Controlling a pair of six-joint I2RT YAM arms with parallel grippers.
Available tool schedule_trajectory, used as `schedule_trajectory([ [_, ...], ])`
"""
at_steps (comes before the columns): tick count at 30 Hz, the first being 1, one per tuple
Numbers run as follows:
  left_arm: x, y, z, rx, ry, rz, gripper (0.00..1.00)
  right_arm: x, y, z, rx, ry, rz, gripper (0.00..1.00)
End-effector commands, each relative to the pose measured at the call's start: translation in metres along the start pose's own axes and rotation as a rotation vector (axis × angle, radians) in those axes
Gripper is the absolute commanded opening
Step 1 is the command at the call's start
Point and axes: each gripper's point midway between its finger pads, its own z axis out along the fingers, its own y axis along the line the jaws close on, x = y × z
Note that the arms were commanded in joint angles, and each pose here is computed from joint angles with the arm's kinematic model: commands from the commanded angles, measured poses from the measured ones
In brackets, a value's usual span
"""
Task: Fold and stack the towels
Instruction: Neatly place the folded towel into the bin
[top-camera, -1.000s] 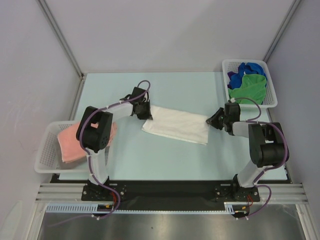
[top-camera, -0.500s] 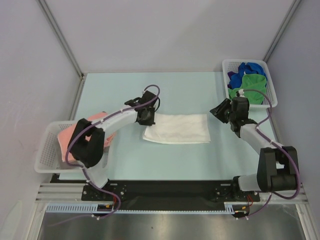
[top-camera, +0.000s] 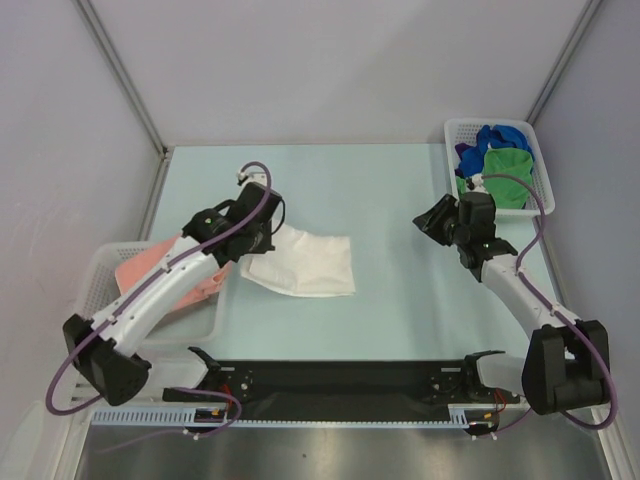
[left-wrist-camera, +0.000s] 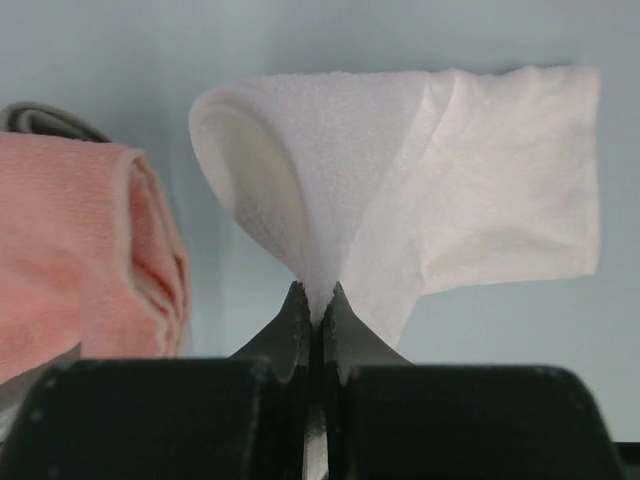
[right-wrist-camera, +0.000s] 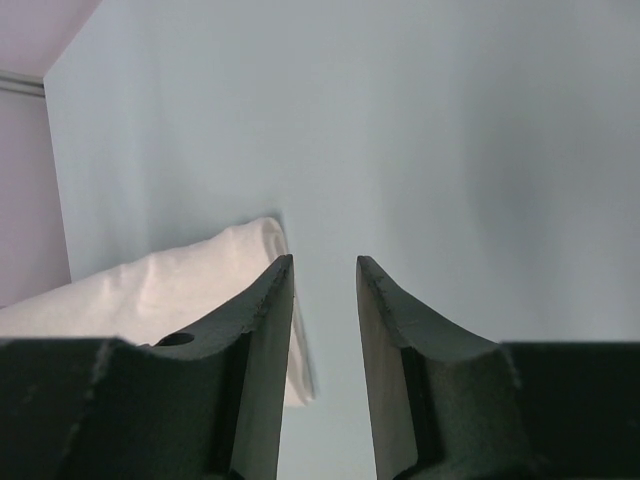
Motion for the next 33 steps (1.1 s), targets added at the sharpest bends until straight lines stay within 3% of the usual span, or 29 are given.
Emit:
schedule_trajectory([
  [1,-0.024,0.027,-0.045,-0.041,-0.099,-0.046,0.00,-0.020,0.024,-0.011,-0.036,-0.061,-0.036,0.37],
  [14,-0.077,0.060,-0.130,-0.051,-0.254,-0.087,0.00,-0.025,0.037,-0.015,-0.039,-0.075,-0.054,0.36],
  [29,-0.118,0.063,-0.186,0.019,-0.350,-0.116,0.00,-0.035,0.047,-0.021,-0.052,-0.097,-0.052,0.36],
  [33,-0.122,0.079,-0.200,-0.026,-0.391,-0.151,0.00,-0.034,0.047,-0.021,-0.048,-0.094,-0.053,0.36],
])
